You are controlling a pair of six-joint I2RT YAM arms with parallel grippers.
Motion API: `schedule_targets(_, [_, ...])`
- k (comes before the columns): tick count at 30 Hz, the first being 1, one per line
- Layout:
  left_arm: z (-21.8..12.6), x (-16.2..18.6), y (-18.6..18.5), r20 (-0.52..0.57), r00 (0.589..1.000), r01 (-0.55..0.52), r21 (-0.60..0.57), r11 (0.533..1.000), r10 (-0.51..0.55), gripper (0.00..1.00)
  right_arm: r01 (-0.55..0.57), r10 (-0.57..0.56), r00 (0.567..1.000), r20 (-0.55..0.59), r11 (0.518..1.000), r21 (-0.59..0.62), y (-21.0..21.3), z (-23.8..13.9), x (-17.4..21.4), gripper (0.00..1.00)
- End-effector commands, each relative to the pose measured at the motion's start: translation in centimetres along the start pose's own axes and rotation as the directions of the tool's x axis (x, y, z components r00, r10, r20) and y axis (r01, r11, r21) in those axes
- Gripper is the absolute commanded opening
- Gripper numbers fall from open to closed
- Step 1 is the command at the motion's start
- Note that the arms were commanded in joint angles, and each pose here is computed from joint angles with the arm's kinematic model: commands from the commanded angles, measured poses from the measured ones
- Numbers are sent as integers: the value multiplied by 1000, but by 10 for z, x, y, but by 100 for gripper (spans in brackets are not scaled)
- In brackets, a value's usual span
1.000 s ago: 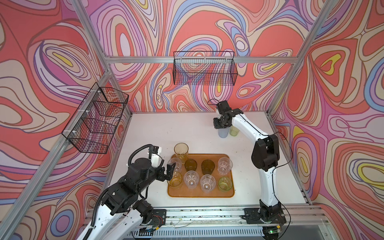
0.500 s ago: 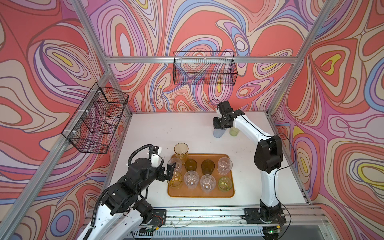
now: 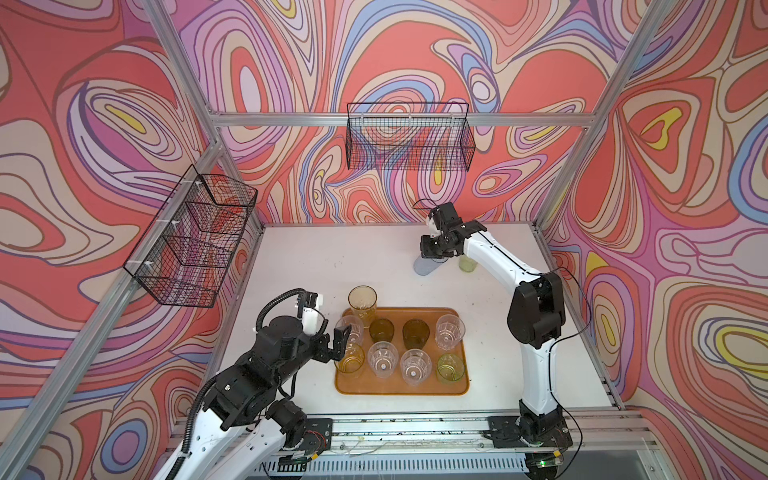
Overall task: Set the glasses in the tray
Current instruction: 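Close the right gripper on the blue glass rim and tilt it, then lift the blue textured glass and carry it over the tray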
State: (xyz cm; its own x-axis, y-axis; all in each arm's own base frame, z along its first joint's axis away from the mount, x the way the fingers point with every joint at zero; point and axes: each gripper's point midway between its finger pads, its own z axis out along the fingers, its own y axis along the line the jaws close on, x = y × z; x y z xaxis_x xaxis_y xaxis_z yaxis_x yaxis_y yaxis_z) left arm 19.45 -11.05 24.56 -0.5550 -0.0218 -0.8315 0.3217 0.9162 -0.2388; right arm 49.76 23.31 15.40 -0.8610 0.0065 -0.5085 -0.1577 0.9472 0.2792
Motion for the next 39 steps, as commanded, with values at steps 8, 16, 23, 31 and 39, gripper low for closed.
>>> schedule_targets(8, [-2,2,5,0,1000,4,-22,1000,-4,100,-13,13,1000,7,998,-53,26,-28,6,0])
schedule_targets(16, [-4,1,7,6,1000,3,-31,1000,-3,100,-17,19,999,35,998,-55,35,-47,9,0])
schedule_targets(23, [-6,1,9,12,1000,6,-40,999,-6,100,7,-1,997,74,997,-74,52,-71,6,0])
schedule_targets(31, [-7,1,10,15,1000,11,-42,999,-10,100,51,-44,991,125,997,-54,65,-103,6,0])
schedule_targets(39, [-9,1,7,16,1000,15,-27,1000,-15,100,114,-109,984,139,993,-30,84,-134,23,0])
